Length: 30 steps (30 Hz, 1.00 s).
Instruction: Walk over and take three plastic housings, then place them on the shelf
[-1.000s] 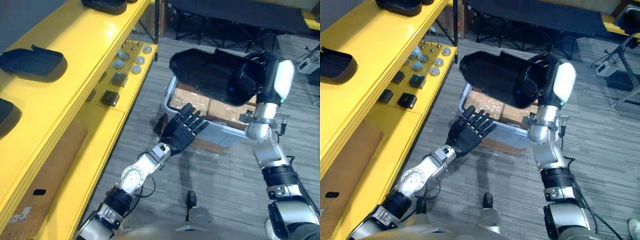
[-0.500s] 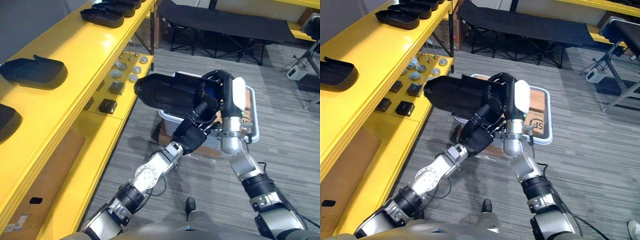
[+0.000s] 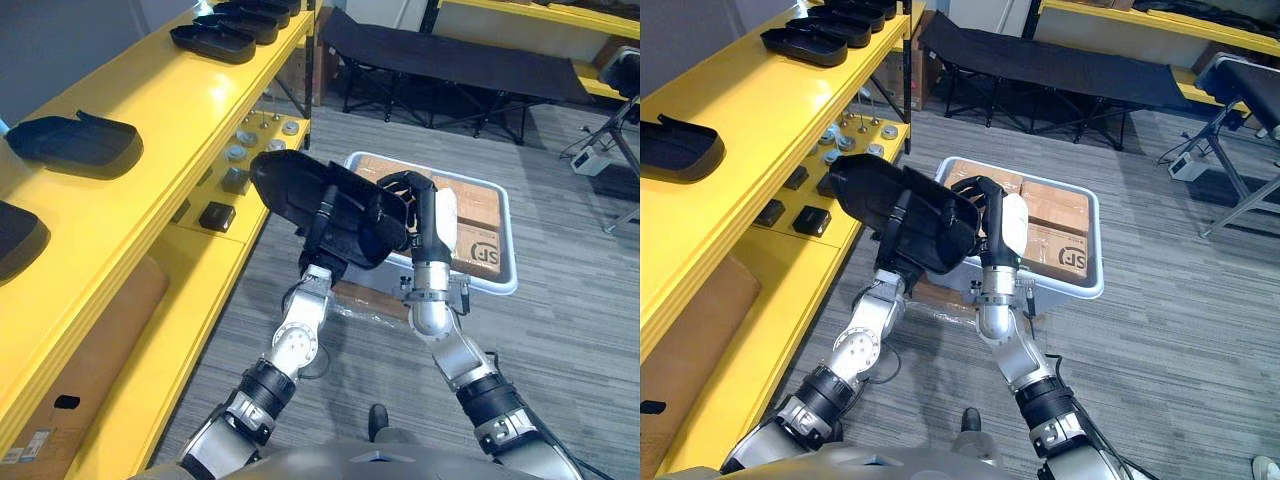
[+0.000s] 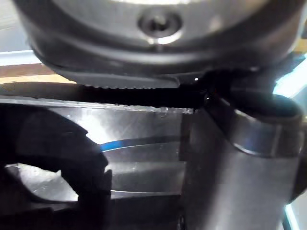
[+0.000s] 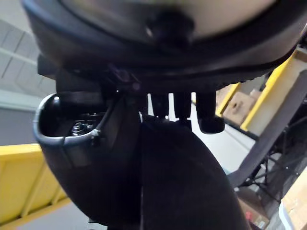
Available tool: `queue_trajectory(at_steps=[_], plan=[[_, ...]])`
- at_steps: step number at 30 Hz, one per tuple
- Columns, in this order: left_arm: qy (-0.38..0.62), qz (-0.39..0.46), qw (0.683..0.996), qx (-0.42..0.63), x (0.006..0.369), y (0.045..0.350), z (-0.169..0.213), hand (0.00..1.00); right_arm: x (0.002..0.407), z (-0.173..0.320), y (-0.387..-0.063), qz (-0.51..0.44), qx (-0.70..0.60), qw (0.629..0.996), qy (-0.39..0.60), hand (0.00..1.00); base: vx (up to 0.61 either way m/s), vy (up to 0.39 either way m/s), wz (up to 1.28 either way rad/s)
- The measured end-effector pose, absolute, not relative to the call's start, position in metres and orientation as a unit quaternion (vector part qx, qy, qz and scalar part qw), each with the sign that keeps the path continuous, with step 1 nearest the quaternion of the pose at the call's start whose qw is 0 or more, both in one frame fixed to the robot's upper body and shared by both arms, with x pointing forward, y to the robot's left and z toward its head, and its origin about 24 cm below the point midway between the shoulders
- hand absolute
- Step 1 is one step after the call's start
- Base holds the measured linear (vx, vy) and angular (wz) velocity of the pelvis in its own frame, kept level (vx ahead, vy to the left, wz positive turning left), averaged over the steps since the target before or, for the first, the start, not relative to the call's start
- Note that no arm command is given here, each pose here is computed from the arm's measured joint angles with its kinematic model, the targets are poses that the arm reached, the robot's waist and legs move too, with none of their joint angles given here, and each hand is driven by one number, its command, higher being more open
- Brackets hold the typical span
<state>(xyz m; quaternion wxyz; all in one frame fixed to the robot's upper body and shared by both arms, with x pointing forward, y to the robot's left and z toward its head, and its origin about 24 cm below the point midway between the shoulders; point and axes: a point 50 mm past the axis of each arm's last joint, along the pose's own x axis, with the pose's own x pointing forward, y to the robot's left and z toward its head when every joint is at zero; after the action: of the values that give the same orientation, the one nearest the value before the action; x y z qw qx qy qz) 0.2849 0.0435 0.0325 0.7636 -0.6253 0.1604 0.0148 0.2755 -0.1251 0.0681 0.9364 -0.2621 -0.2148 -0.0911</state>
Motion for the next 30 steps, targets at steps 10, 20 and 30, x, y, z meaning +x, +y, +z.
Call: queue_trajectory(at_steps=[10, 20, 30], plan=[[0.16, -0.09, 0.754, -0.631, 0.284, 0.042, 0.028, 0.0, 0.263, 0.069, -0.124, -0.111, -0.234, 0.936, -0.238, 0.0, 0.0, 0.0, 0.0], [0.137, -0.123, 0.759, -0.624, 0.279, 0.036, 0.029, 0.0, 0.245, 0.07, -0.121, -0.13, -0.198, 0.934, -0.266, 1.0, -0.01, 0.003, -0.02], [0.053, -0.097, 0.82, -0.561, 0.284, 0.048, 0.058, 0.0, 0.245, 0.084, -0.113, -0.077, -0.167, 0.944, -0.275, 1.0, 0.0, 0.0, 0.0]])
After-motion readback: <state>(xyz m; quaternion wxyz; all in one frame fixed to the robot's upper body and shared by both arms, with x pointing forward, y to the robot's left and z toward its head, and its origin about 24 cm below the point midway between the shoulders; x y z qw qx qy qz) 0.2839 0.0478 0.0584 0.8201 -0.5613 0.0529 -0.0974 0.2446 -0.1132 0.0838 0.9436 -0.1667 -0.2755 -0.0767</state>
